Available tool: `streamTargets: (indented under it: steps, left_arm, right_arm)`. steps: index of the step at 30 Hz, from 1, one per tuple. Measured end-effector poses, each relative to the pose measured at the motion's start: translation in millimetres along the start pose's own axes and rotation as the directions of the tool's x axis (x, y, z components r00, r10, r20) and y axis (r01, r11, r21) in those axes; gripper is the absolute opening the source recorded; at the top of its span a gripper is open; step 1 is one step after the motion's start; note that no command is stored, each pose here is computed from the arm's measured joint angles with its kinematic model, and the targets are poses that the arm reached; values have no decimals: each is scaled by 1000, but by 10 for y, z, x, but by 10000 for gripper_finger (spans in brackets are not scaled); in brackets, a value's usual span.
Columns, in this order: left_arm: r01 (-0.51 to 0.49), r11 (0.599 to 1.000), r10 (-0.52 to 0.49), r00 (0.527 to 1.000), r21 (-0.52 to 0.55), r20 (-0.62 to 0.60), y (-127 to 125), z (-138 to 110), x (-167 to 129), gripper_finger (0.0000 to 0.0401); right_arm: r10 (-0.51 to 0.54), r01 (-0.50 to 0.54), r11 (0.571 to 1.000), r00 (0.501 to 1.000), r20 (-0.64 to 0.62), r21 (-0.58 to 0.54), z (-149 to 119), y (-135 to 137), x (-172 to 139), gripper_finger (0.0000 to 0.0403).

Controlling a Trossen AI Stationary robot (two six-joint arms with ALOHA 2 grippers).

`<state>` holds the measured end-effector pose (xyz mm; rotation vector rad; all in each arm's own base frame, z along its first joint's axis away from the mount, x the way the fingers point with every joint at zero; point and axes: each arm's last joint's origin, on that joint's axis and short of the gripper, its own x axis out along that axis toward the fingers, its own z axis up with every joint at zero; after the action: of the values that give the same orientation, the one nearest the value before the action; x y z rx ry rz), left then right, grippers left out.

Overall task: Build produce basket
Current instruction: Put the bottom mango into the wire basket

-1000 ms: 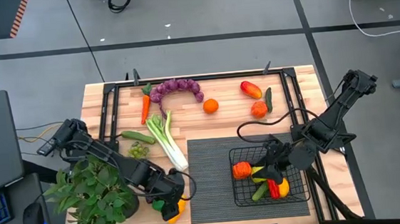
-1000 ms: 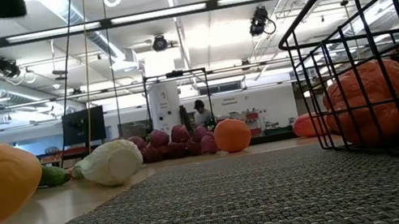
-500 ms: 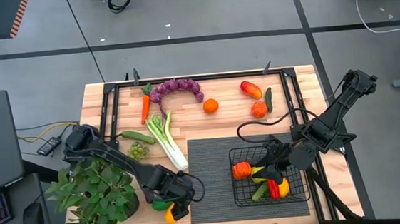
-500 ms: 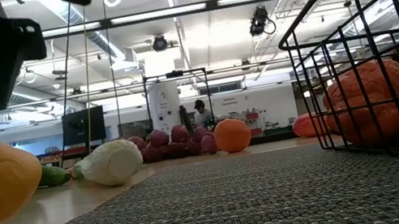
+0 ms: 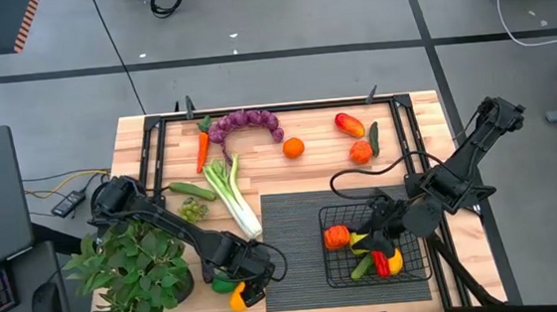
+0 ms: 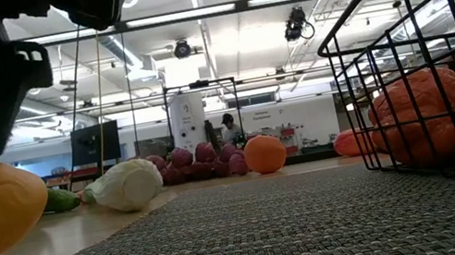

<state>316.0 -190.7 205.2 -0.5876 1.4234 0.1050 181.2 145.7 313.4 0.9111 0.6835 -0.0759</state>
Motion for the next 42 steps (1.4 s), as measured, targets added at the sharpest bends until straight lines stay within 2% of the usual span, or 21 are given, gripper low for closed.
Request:
streamTargets:
  steps: [3, 10, 22, 32, 37, 42]
  left_arm:
    - [19, 999, -20, 999, -33, -29, -6, -7, 0, 353]
    - [25, 999, -26, 999, -38, -28, -13, -4, 4, 353]
    - [2, 999, -2, 1000, -38, -19, 21, 8, 30, 353]
    - [-71, 996, 64, 991, -58, -116, 72, 10, 336, 352]
    - [-92, 994, 83, 988, -65, -129, 89, 6, 375, 352]
    - [-102, 988, 87, 988, -117, -130, 113, 33, 368, 340]
  right_arm:
    - [7, -7, 1000, 1000, -12, -11, -37, 11, -14, 299]
    - [14, -16, 999, 999, -39, -51, -124, 25, -47, 299]
    - [29, -31, 999, 998, -62, -23, -211, 47, -85, 299]
    - [20, -20, 1000, 1000, 1, 15, -192, 48, -84, 299]
    - [18, -18, 1000, 1000, 15, 15, -188, 47, -86, 299]
    - [10, -11, 1000, 999, 45, 12, -180, 44, -86, 299]
